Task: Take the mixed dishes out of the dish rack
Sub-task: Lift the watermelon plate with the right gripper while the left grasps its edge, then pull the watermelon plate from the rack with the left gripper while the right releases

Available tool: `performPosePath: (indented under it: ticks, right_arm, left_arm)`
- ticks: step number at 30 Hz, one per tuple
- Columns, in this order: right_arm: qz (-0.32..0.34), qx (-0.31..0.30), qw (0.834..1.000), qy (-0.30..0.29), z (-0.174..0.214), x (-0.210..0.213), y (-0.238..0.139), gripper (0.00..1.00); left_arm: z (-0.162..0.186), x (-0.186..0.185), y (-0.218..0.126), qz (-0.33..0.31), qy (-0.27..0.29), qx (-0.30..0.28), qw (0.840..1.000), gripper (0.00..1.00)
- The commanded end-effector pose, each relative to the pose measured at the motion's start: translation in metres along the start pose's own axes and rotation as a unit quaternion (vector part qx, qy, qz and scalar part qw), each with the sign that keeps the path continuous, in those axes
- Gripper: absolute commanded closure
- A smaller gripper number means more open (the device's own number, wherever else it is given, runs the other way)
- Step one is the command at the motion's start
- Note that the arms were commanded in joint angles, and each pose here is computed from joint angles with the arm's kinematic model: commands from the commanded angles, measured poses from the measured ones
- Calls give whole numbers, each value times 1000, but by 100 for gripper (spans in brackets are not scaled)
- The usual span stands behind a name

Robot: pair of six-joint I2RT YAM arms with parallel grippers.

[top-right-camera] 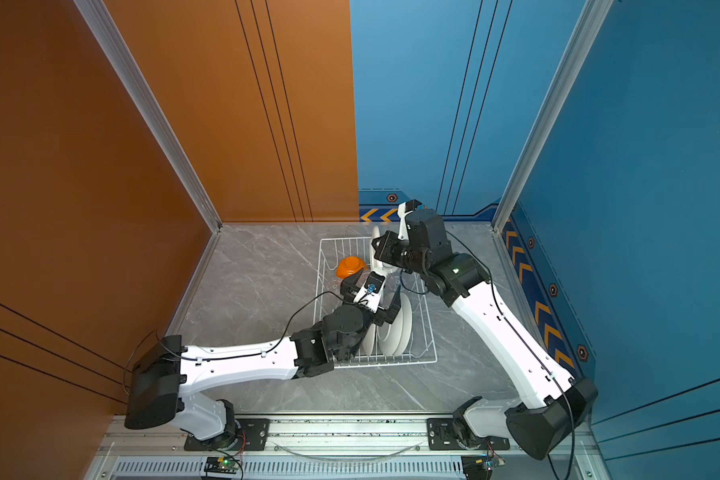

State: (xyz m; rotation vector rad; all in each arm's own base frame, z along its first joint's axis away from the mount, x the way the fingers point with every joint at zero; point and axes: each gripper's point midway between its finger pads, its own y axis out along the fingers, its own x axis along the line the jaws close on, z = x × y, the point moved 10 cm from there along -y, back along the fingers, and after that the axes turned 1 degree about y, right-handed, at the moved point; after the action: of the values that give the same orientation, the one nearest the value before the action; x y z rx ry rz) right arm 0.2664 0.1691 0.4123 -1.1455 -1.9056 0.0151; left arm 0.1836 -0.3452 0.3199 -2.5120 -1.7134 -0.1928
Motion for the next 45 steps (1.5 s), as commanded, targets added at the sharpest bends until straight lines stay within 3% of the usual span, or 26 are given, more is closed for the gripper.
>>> performPosePath:
  ticks: [1,9,17,20,28,34,39,45]
  right_arm:
    - [-72,-79,994,14,-17,25,-35,100]
    - [-65,-95,993,37,-21,17,-44,100]
    - [-67,-97,992,55,-22,13,-41,100]
    - [-68,-96,991,63,-22,10,-39,100]
    - [-68,-99,989,87,-22,3,-36,100]
    - [-76,-97,986,115,-21,-4,-31,100]
    - [-85,-94,984,128,-22,-7,-26,100]
    - [-81,-92,983,136,-22,-11,-20,100]
  left_arm:
    - [-17,8,4,-73,-6,-28,997,2]
    - [-19,11,12,-82,-11,-31,996,13]
    - [-18,16,15,-104,-8,-27,994,40]
    - [-18,21,19,-124,-14,-23,992,42]
    - [-21,26,27,-145,-12,-22,989,68]
    - [-19,27,30,-164,-1,-24,986,80]
    - [-15,27,32,-184,9,-27,982,99]
    - [-17,30,30,-197,12,-42,979,100]
